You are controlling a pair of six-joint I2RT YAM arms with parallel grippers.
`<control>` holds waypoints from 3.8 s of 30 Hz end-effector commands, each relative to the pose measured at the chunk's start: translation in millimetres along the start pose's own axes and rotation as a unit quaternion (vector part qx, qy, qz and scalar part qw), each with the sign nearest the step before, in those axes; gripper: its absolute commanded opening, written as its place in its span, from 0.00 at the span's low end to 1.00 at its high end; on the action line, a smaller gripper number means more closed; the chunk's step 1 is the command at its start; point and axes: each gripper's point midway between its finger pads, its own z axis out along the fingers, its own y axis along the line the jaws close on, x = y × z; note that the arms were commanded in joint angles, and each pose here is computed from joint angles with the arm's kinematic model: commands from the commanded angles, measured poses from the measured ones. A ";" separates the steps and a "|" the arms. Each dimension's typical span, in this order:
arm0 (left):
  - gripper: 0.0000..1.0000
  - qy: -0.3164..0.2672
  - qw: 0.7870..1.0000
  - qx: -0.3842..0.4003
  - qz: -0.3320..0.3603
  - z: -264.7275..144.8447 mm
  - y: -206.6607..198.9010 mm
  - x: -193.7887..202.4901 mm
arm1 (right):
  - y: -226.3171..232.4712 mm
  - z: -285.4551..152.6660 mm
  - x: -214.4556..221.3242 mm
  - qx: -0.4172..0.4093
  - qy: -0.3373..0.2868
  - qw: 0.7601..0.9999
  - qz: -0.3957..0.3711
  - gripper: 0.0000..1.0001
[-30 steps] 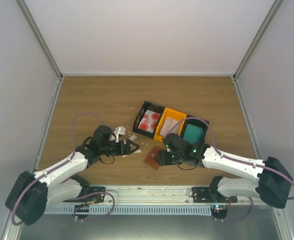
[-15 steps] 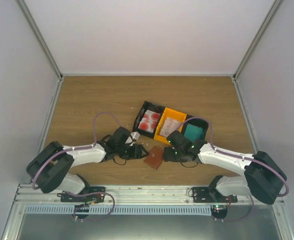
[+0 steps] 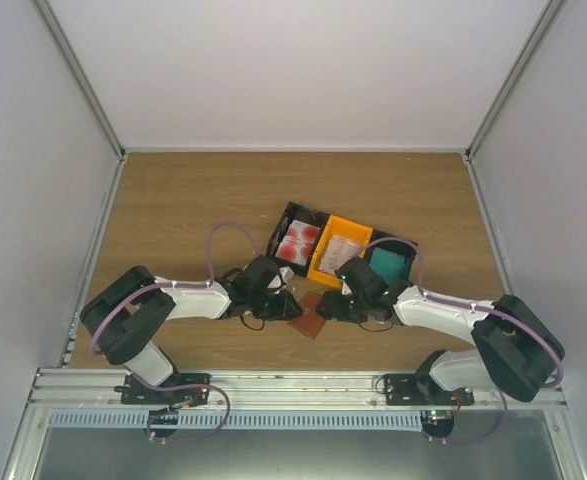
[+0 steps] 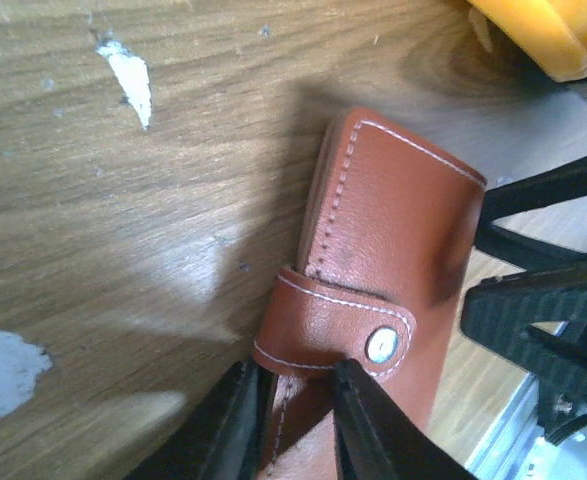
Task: Put the credit cards into the card holder
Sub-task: Open the card holder at the center of the board.
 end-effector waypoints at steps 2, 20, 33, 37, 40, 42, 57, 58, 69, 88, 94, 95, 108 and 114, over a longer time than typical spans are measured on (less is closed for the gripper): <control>0.20 -0.001 0.999 -0.052 -0.009 5.6 19.4 2.1 | 4.5 3.1 8.6 -0.067 0.021 0.997 0.022 0.57; 0.11 0.023 0.995 -0.079 -0.062 13.6 52.4 27.3 | 54.7 -11.5 13.0 -0.270 0.027 0.962 0.043 0.64; 0.15 -0.010 0.999 -0.012 -0.037 5.5 21.7 11.1 | 57.9 -28.5 -22.0 -0.237 -0.070 0.969 -0.003 0.10; 0.27 -0.050 0.999 0.019 -0.003 -12.2 -2.6 -6.0 | 58.5 -34.8 -28.5 -0.217 -0.079 0.973 -0.011 0.01; 0.41 -0.084 0.996 0.030 0.021 -30.4 -17.5 -17.3 | 57.5 -36.1 -30.7 -0.199 -0.074 0.977 -0.011 0.01; 0.54 -0.106 0.993 0.037 0.034 -41.7 -24.9 -22.8 | 56.8 -36.6 -32.3 -0.186 -0.071 0.980 -0.009 0.00; 0.69 -0.116 0.991 -0.016 0.058 -42.2 -18.1 -37.2 | 84.7 -42.6 -27.0 -0.211 -0.038 0.976 -0.047 0.01; 0.68 -0.122 0.991 -0.017 0.059 -43.8 -19.1 -39.9 | 83.1 -41.1 -23.5 -0.205 -0.029 0.977 -0.047 0.01; 0.51 -0.167 0.980 -0.087 0.061 -52.4 2.1 -56.4 | 86.5 -43.6 -21.5 -0.189 -0.013 0.980 -0.056 0.01; 0.40 -0.135 0.988 -0.027 0.072 -55.8 -17.9 -43.5 | 86.7 -46.8 -23.2 -0.180 -0.015 0.982 -0.059 0.01; 0.23 -0.131 0.989 -0.018 0.073 -51.5 -17.2 -41.1 | 85.9 -45.0 -20.9 -0.183 -0.010 0.981 -0.056 0.00; 0.19 -0.128 0.989 -0.017 0.073 -51.0 -16.9 -39.7 | 85.5 -44.4 -20.5 -0.182 -0.009 0.982 -0.056 0.00; 0.00 -0.093 0.992 -0.034 0.080 -71.3 -16.7 -32.2 | 56.5 -17.1 -20.3 -0.114 -0.005 0.991 -0.068 0.32; 0.00 -0.073 0.994 -0.015 0.076 -87.0 -24.0 -33.7 | 53.1 -9.6 -17.7 -0.099 0.003 0.992 -0.079 0.53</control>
